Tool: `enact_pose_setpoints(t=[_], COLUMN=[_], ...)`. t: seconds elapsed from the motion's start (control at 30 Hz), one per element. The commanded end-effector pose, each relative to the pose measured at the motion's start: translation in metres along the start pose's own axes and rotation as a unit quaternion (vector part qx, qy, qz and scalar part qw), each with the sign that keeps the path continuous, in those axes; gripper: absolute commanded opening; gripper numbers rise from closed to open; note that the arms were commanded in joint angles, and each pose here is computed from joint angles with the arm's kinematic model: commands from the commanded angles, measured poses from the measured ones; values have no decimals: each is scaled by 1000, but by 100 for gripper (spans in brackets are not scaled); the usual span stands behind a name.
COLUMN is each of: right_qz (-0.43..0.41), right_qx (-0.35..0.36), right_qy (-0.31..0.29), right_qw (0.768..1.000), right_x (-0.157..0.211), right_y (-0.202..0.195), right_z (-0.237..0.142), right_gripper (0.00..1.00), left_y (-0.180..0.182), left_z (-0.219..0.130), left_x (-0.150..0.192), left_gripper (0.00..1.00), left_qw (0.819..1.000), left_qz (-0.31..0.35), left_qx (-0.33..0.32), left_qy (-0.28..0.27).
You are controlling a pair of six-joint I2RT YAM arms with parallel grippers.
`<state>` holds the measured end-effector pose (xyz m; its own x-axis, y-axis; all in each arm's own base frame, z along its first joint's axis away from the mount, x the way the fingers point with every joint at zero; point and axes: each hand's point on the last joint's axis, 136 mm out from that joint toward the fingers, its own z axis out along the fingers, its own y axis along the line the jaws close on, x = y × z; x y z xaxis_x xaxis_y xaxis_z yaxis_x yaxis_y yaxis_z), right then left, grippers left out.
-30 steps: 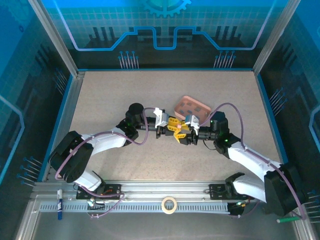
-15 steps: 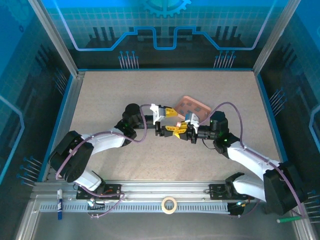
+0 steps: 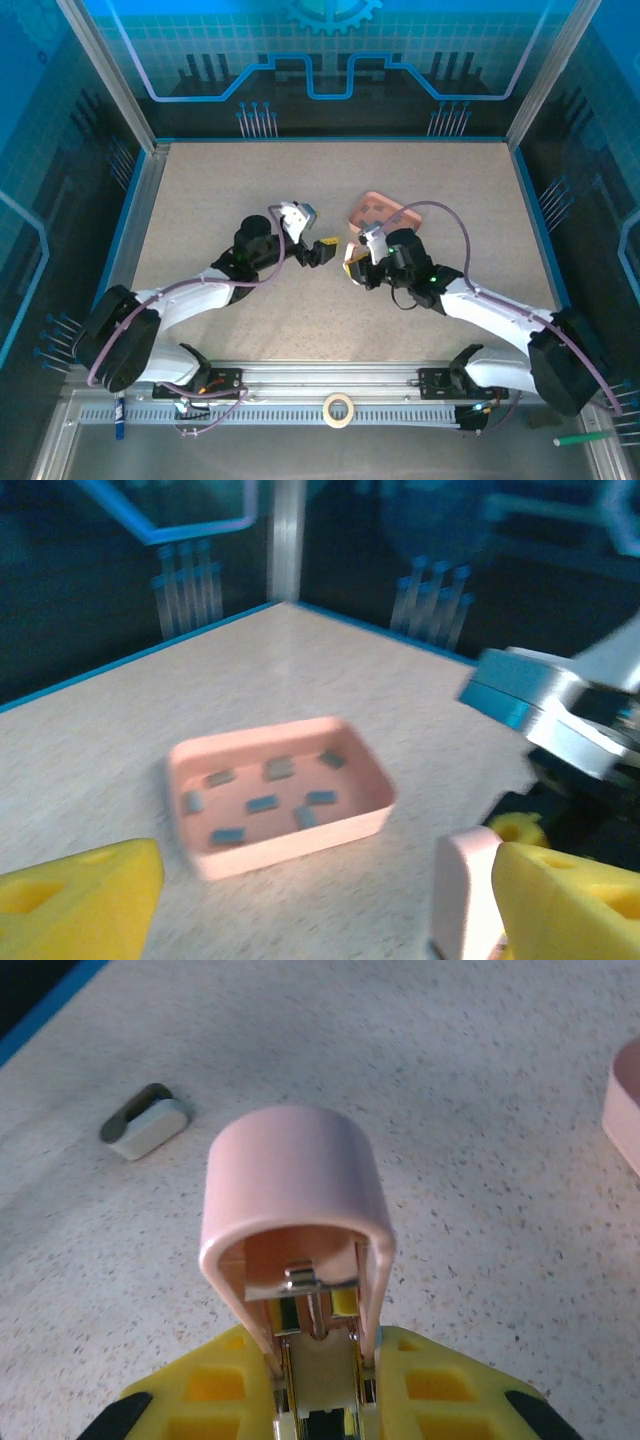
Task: Load the staples into the stapler
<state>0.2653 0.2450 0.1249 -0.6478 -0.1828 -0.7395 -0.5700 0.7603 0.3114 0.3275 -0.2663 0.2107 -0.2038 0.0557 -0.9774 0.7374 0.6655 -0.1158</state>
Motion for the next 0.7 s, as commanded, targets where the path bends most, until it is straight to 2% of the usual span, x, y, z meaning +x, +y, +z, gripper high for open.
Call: enact_pose_setpoints(t=[0.0, 0.13, 0.17, 0.27, 0.5, 0.67], right_qz=[71, 116, 130, 159, 174, 175], right_qx=[88, 124, 134, 171, 221, 247], right_qy=[33, 88, 90, 115, 153, 149], right_qw=[993, 981, 978, 966, 947, 941], right_x=[-1, 9, 1, 6, 17, 22], right_y=[-15, -14, -11, -10, 9, 11], right_z=[8, 32, 38, 57, 101, 117], right_gripper=[20, 18, 18, 19, 20, 20], left_y=[50, 78, 84, 99, 121, 128], left_z=[-20, -41, -46, -61, -83, -90], left_x=[24, 38, 40, 48, 60, 65], left_gripper=[90, 92, 92, 93, 96, 96], left_qw=[987, 967, 961, 946, 922, 917], left_qz=[-61, -111, -122, -150, -173, -180], left_qx=[-142, -217, -233, -273, -326, -335], left_qy=[50, 76, 81, 94, 115, 120])
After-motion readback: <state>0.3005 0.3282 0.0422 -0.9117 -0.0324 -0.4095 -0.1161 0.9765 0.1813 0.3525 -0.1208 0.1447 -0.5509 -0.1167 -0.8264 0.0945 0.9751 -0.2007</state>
